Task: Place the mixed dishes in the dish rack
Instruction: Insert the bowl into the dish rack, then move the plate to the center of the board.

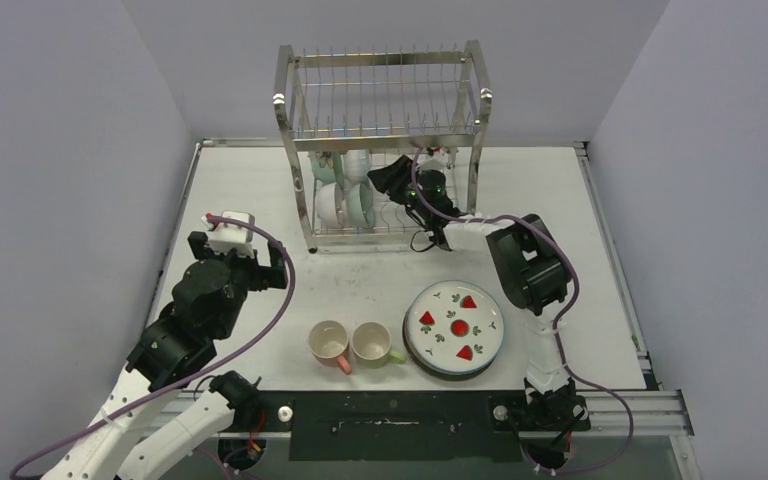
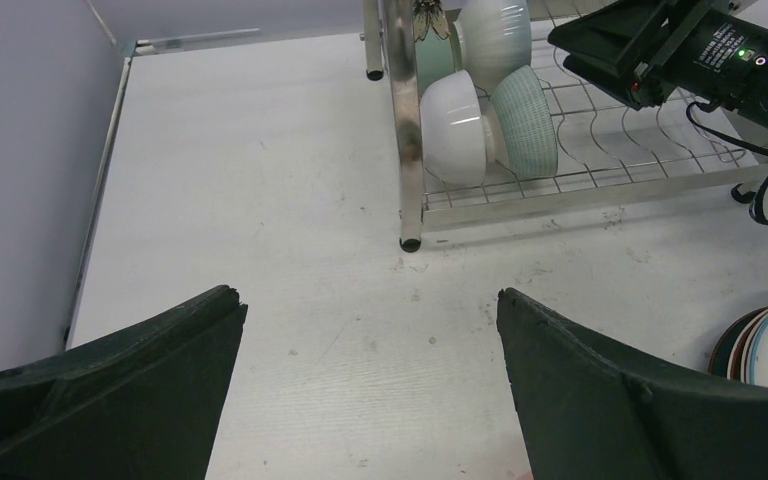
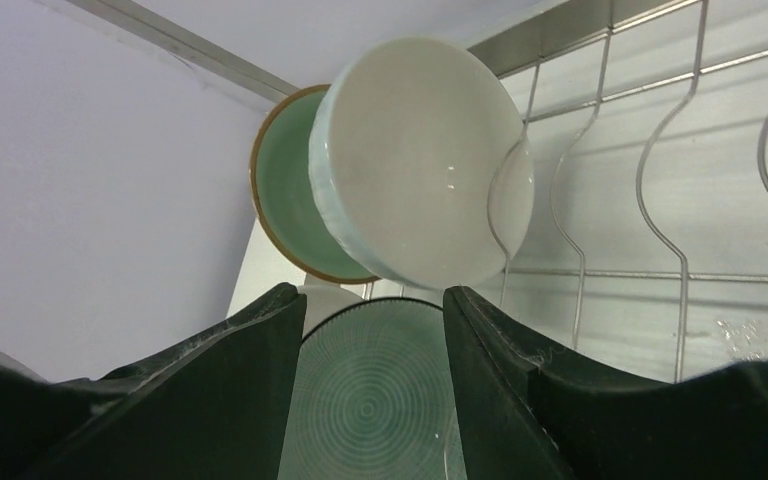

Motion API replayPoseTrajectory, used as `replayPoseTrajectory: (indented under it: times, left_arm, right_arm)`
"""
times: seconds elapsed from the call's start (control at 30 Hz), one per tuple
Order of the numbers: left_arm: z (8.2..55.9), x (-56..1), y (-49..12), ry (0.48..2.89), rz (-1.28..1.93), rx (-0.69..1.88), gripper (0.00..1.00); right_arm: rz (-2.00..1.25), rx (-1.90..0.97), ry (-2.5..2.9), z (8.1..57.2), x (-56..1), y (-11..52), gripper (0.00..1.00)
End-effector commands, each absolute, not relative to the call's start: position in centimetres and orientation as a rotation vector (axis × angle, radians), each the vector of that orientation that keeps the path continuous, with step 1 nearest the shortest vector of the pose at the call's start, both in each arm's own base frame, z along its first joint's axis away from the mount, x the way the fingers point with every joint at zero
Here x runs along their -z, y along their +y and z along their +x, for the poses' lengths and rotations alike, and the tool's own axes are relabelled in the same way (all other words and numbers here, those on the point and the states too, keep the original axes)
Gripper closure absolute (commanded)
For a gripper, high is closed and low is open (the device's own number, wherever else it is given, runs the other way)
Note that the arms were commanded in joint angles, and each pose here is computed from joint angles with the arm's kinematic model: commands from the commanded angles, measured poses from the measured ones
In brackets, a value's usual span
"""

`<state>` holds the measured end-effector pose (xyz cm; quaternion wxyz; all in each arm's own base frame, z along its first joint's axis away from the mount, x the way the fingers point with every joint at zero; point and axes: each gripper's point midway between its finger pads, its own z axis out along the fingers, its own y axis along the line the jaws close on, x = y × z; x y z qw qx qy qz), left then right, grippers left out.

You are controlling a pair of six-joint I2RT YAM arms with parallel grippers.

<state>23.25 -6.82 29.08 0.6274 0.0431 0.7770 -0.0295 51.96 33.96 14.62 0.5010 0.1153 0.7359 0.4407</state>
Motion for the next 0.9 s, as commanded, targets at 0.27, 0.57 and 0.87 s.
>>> replayPoseTrajectory:
  times: [0.27,0.57,0.87]
  left_arm:
    - [23.8,-30.0,-7.0,1.748,0.094,0.078,0.03]
    - [24.0,-29.6,-7.2,1.760,0.112,0.069,0.03]
    - [24.4,-29.1,-7.2,1.778,0.107,0.059,0.03]
  right_arm:
    - [0.208,-1.056,1.713,47.8,-18.4,32.6,0.47]
    - [0.087,-1.015,1.741,43.2,-19.4,30.7,0.46]
    - [-0.040,-0.756,1.825,37.7,-20.3,25.1,0.45]
